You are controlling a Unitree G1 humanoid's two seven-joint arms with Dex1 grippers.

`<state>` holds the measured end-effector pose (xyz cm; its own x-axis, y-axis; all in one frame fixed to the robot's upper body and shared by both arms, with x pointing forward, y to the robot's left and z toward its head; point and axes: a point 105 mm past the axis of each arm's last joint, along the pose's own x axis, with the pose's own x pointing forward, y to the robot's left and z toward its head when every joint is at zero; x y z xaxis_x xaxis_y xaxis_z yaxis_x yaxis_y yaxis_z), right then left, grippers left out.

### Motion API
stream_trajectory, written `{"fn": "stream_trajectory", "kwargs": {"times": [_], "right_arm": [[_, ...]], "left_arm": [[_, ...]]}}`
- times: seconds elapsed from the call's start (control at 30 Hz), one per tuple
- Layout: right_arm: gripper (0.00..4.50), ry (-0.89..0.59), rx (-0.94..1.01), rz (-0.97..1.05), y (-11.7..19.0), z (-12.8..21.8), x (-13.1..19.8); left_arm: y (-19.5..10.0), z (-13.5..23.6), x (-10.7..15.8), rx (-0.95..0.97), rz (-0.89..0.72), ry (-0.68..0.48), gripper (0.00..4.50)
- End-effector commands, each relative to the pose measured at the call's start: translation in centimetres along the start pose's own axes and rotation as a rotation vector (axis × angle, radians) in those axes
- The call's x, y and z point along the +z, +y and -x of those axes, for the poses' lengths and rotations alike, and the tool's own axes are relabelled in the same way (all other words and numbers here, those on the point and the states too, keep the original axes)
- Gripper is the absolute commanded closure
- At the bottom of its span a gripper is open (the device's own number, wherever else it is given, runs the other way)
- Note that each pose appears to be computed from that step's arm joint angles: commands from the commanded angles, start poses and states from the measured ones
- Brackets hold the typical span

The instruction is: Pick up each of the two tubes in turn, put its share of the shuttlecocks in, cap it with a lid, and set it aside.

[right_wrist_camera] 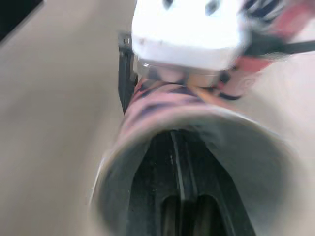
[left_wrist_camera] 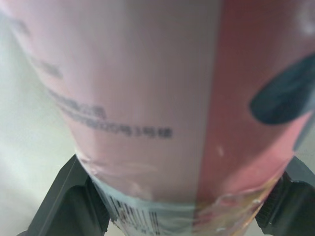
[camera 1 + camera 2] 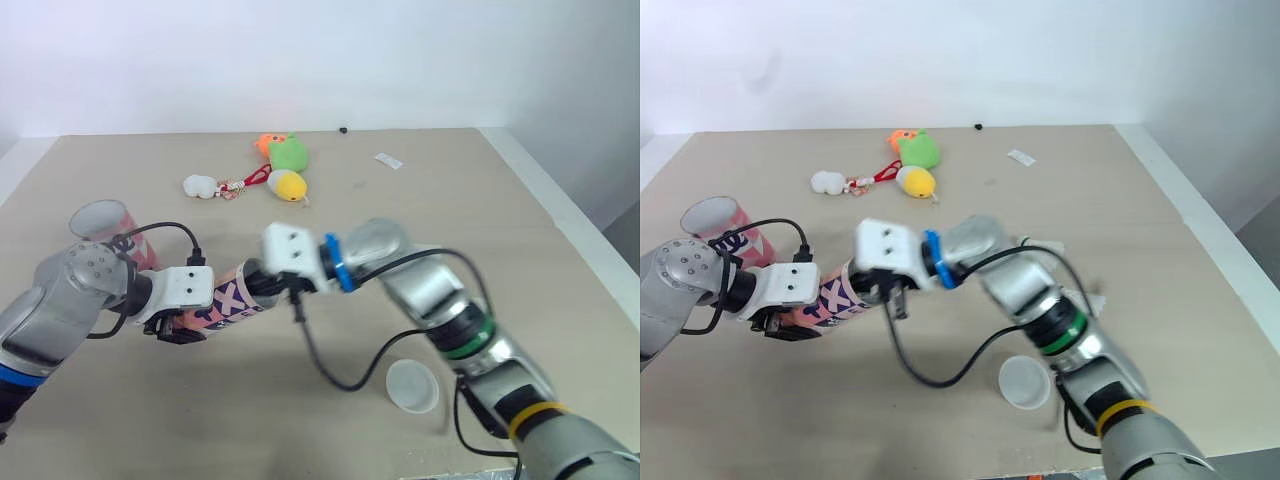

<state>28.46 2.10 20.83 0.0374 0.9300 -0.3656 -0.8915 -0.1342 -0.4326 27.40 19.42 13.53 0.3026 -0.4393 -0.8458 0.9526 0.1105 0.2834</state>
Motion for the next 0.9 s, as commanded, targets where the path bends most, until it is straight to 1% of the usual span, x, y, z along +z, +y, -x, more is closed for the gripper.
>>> {"fn": "stream_trajectory", "kwargs": {"times": [0.03,0.13,0.27,0.33,0.4,0.43,0.47,0.5,0.53,0.6,0.63,0.7,0.8,0.87,0.9], "right_arm": [[4.46,-0.054,0.008,0.017,0.5,2.7,1.8],[4.46,-0.054,-0.02,-0.016,0.5,4.8,2.0],[4.46,-0.076,-0.083,-0.13,0.6,9.3,2.0],[3.84,-0.025,-0.102,-0.198,1.2,11.7,0.9],[3.16,0.083,-0.096,-0.245,2.6,13.7,-1.0],[2.63,0.139,-0.09,-0.264,3.4,14.5,-2.0],[2.21,0.181,-0.082,-0.278,4.1,15.1,-2.7],[1.63,0.217,-0.074,-0.29,4.7,15.6,-3.2],[1.23,0.259,-0.062,-0.298,5.4,16.0,-3.9],[0.16,0.333,-0.044,-0.296,6.5,16.6,-4.9],[0.07,0.358,-0.034,-0.294,7.0,16.7,-5.3],[0.07,0.388,-0.035,-0.278,7.6,16.5,-6.0],[0.07,0.437,-0.017,-0.265,8.6,15.9,-7.3],[0.07,0.467,-0.026,-0.258,8.9,15.4,-8.6],[0.07,0.456,-0.031,-0.272,9.0,15.1,-8.9]], "left_arm": [[-0.4,-0.5,0.4,-0.012,-0.011,-0.029,1.52],[0.1,-0.6,1.5,0.012,-0.038,-0.087,1.52],[1.1,-0.5,3.8,0.075,-0.049,-0.225,1.52],[1.5,-0.6,5.1,0.111,-0.04,-0.319,1.52],[1.9,-0.9,6.7,0.146,-0.017,-0.446,1.52],[1.9,-1.1,7.6,0.16,0.005,-0.524,1.52],[1.9,-1.2,8.3,0.171,0.02,-0.583,1.52],[1.9,-1.4,8.8,0.182,0.032,-0.631,1.52],[1.8,-1.8,9.1,0.197,0.04,-0.673,1.52],[1.7,-3.0,9.3,0.249,0.052,-0.73,1.52],[1.6,-3.6,9.3,0.279,0.057,-0.754,1.52],[1.1,-4.6,9.5,0.291,0.121,-0.829,1.52],[0.0,-6.5,9.1,0.301,0.214,-0.905,1.52],[-0.8,-8.3,8.1,0.298,0.248,-0.881,1.52],[-1.2,-9.0,7.8,0.294,0.257,-0.87,1.52]]}}
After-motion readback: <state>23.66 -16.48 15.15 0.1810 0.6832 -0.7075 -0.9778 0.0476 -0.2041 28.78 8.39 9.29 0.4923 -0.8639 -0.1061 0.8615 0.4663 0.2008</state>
